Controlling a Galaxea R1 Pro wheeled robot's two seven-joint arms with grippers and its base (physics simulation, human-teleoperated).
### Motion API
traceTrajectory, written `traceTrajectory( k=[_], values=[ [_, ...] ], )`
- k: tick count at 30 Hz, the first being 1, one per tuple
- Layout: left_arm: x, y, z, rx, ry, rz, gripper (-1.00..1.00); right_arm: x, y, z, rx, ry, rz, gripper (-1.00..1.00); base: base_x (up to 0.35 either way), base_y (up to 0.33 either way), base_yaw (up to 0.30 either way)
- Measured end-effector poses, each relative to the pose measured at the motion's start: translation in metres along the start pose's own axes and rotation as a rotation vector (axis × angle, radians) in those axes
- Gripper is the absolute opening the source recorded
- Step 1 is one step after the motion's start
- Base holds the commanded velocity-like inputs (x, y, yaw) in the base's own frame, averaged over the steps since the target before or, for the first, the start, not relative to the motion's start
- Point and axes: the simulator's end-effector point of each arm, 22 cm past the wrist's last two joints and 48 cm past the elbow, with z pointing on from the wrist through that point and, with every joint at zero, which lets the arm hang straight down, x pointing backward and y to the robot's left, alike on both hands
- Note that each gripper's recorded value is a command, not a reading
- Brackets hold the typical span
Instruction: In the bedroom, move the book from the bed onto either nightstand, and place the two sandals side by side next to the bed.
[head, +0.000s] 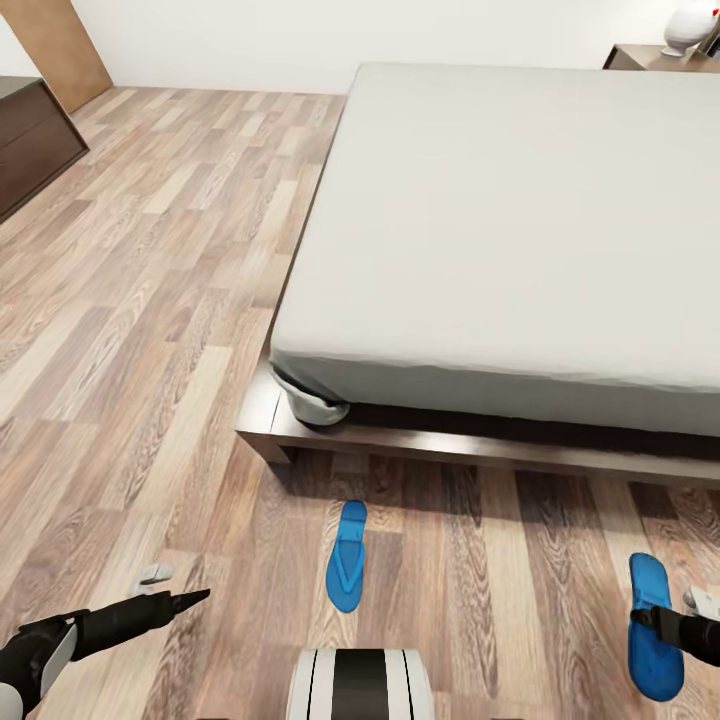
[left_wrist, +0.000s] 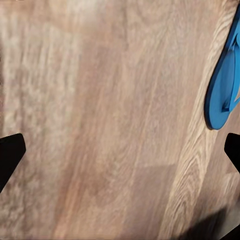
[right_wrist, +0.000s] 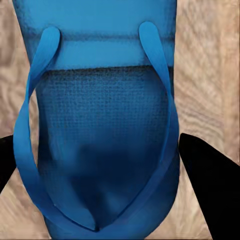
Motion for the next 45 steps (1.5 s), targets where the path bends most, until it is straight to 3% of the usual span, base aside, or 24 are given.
traceTrajectory(
  k=[2,6,29,36,41,43,45],
  values=[
    [0.0,0.0,0.0,-0.001,0.0,0.0,1.0,0.001,-0.014,0.0,0.074,-0.001,0.002,-1.0,0.219,0.003,0.0],
    [0.003,0.001,0.0,-0.003,0.004,-0.006,1.0,0.002,-0.021,0.001,0.123,0.0,0.004,-1.0,0.287,0.105,0.0],
    [0.005,0.001,0.001,-0.001,0.007,-0.01,1.0,0.003,-0.022,0.001,0.131,0.001,-0.001,-1.0,0.049,0.264,0.0],
    [0.005,0.001,0.001,-0.001,0.007,-0.01,1.0,0.003,-0.041,-0.001,0.22,0.0,-0.005,-1.0,0.0,0.04,0.0],
    [0.005,0.001,0.001,-0.001,0.007,-0.01,1.0,0.009,-0.035,0.002,0.226,0.003,0.001,-1.0,0.0,0.002,0.0],
    [0.005,0.0,0.001,0.0,0.007,-0.01,1.0,0.003,-0.028,0.005,0.217,-0.035,-0.008,-1.0,0.0,0.0,0.0],
    [0.005,0.0,0.001,0.0,0.007,-0.01,1.0,-0.018,-0.023,0.005,0.205,-0.134,-0.029,-1.0,0.0,0.0,0.0]
  ],
)
